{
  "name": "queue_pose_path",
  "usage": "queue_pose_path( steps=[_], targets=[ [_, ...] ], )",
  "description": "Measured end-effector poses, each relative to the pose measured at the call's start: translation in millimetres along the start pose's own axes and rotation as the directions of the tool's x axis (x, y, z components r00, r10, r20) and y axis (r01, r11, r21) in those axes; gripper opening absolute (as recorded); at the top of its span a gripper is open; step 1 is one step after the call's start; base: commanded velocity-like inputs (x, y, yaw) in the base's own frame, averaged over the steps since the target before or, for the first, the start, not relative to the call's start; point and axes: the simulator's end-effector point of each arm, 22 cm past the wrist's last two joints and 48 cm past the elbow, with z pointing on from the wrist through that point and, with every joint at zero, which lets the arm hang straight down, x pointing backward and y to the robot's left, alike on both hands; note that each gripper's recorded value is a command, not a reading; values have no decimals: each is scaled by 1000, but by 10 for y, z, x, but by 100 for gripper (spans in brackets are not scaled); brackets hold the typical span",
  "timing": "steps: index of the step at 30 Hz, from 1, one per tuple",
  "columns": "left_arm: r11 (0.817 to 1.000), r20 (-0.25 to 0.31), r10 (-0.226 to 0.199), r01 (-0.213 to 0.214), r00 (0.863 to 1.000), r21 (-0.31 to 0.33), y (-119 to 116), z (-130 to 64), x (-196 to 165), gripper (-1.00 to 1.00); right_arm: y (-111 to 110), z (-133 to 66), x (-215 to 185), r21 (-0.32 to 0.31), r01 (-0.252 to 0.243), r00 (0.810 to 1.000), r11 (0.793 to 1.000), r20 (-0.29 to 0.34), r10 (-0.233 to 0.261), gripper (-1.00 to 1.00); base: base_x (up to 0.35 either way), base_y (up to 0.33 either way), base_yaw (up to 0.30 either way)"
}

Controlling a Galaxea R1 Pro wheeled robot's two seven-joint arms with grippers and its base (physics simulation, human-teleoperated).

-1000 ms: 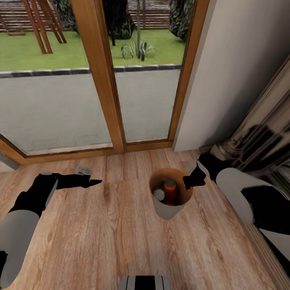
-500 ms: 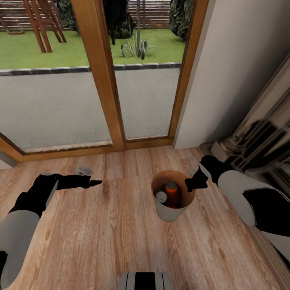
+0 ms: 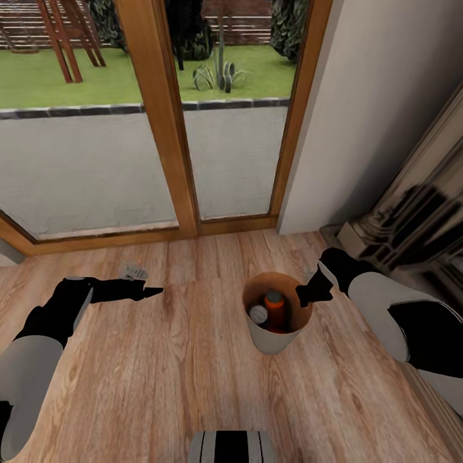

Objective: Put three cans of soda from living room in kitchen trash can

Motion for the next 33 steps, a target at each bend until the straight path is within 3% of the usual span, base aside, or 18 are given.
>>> queue_pose_path(
  steps=[19,25,33],
  targets=[
    [999,-48,-30,31,998,9,114,303,408,100,-46,546,108,-16,-9,999,1000,-38,9,-100,0,0,0],
    [1000,-43,-26,27,999,11,106,294,385,100,-74,546,109,-3,-1,999,1000,-38,1,-100,0,0,0],
    [999,-72,-43,44,996,15,149,419,574,100,-86,762,185,-11,-10,997,1000,-72,9,-100,0,0,0]
  ],
)
